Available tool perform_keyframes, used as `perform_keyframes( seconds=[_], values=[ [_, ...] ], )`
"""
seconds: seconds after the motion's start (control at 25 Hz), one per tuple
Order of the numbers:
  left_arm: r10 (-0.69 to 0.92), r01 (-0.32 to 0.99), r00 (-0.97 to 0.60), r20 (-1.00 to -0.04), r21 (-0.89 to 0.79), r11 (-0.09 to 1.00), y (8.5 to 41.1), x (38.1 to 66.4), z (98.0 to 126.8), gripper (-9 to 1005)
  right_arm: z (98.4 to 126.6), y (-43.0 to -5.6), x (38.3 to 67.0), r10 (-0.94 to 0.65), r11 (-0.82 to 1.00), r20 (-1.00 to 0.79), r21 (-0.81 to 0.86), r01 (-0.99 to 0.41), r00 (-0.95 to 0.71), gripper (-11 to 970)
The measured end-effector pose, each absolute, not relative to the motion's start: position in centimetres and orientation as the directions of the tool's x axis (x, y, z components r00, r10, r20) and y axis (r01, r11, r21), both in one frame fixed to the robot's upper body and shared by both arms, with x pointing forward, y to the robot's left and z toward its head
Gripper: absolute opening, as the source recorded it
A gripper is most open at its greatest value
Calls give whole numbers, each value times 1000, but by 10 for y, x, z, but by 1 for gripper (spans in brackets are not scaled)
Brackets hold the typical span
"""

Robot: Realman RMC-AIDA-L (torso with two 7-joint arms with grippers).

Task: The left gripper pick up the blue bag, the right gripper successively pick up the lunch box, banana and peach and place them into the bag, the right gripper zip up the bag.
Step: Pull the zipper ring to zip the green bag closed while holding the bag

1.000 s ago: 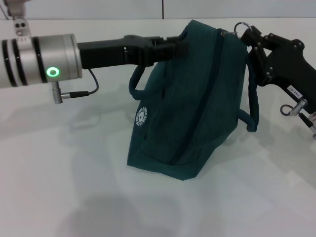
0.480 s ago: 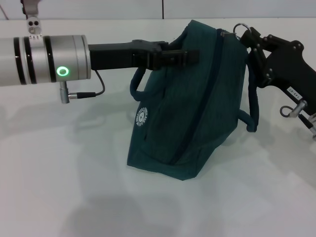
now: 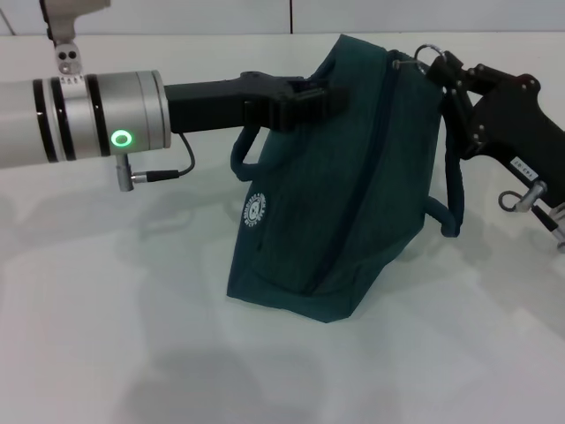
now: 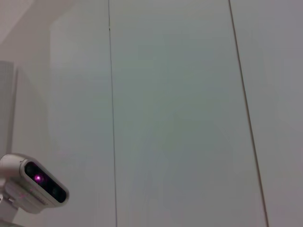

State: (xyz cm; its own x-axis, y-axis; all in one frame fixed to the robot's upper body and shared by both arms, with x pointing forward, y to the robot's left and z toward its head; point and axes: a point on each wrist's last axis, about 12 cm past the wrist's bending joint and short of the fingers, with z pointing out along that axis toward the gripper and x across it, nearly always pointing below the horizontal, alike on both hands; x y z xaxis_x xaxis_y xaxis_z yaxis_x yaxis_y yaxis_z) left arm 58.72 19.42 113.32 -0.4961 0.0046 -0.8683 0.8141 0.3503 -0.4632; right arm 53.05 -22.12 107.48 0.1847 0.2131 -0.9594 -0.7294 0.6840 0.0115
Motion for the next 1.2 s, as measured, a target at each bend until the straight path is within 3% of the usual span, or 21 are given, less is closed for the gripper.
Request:
perform_keyframes(
  seconds=[0.44, 0.84, 1.2],
  values=[
    [43, 849, -441, -897, -401, 345, 197, 584, 1127, 44, 1073, -213, 523, 223, 633, -960, 13, -774, 167, 15],
    [139, 896, -377, -916, -323, 306, 222, 588, 1145, 36, 1076, -196, 511, 323, 521, -943, 110, -847, 76, 15],
    [219, 913, -358, -908, -292, 286, 219, 586, 1143, 28, 1070, -222, 523, 341, 661, -937, 182, -728, 75, 15]
  ],
)
